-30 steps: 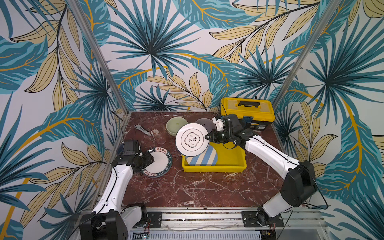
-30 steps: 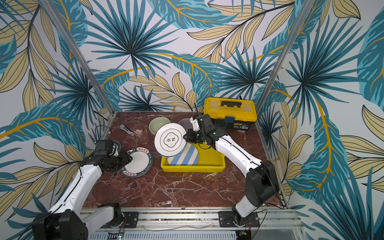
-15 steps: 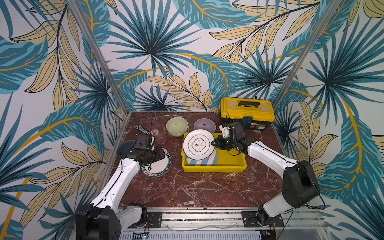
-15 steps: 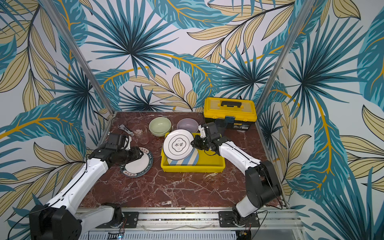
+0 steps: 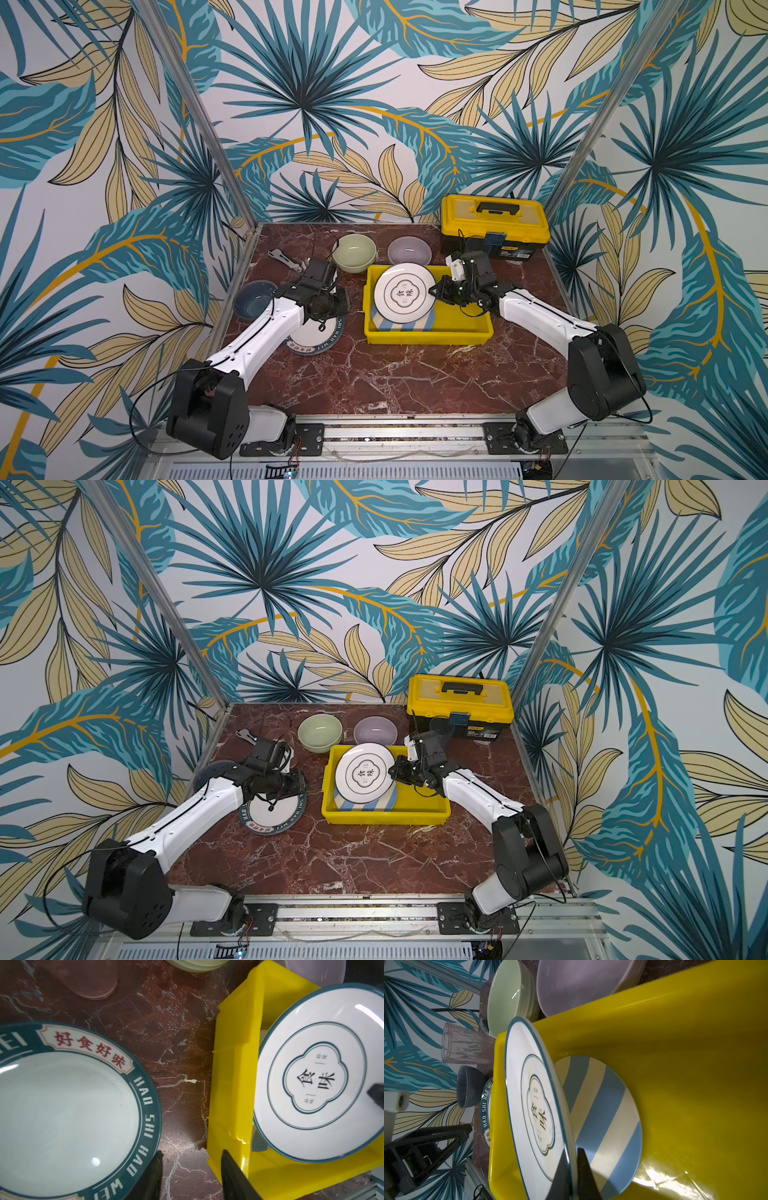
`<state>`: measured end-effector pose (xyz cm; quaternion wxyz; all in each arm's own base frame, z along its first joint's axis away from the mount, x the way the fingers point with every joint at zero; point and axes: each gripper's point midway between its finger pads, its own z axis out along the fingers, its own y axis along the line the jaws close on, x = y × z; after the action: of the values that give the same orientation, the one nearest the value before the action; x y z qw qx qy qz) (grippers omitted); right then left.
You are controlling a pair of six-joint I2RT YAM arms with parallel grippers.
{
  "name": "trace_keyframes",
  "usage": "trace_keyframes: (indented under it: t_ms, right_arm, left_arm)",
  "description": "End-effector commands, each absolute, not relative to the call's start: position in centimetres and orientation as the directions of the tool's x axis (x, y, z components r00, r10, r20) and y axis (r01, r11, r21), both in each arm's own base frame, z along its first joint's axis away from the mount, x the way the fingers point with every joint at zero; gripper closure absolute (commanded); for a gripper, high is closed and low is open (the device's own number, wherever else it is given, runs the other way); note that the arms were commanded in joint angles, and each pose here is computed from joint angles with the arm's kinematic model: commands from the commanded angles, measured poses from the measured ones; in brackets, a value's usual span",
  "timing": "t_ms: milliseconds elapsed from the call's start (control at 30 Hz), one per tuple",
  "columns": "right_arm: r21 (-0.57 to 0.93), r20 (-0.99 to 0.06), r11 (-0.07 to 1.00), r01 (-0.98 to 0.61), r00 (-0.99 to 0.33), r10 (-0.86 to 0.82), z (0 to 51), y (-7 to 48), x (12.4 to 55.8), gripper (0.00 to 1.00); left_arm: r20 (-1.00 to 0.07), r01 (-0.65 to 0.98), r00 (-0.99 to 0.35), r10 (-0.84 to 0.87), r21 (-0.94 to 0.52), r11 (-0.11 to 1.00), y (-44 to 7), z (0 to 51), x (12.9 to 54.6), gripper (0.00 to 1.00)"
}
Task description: Place the mixed dishes into the plastic bin
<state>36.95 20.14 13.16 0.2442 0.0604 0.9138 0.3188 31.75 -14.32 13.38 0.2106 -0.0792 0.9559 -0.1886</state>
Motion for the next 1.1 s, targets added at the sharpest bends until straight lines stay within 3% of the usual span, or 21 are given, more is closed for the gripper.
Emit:
trace_keyframes:
  t_ms: [0,167,667,1067]
  right_arm:
    - [0.611,-0.442,0.787,-0.081,-0.860,0.255,14.1,20.0,36.5,1.00]
    - [0.620,-0.409,0.782,-0.064,-0.877,0.252,12.3,20.3,36.4,1.00]
    - [0.642,-0.327,0.766,-0.042,-0.918,0.224,7.7,21.1,35.6,1.00]
    - [0.546,-0.301,0.837,-0.010,-0.935,0.186,5.4,19.6,34.8,0.79]
  left_arm:
    - [-0.411,-0.049,-0.881,-0.233,-0.411,0.910,-15.5,14.2,33.2,0.56]
    - [-0.407,-0.009,-0.891,-0.199,-0.423,0.906,-17.4,13.5,33.9,0.62]
    - [-0.416,0.077,-0.902,-0.111,-0.409,0.909,-20.6,12.6,35.1,0.68]
    - [-0.409,0.070,-0.906,-0.111,-0.403,0.912,-20.6,12.2,34.9,0.68]
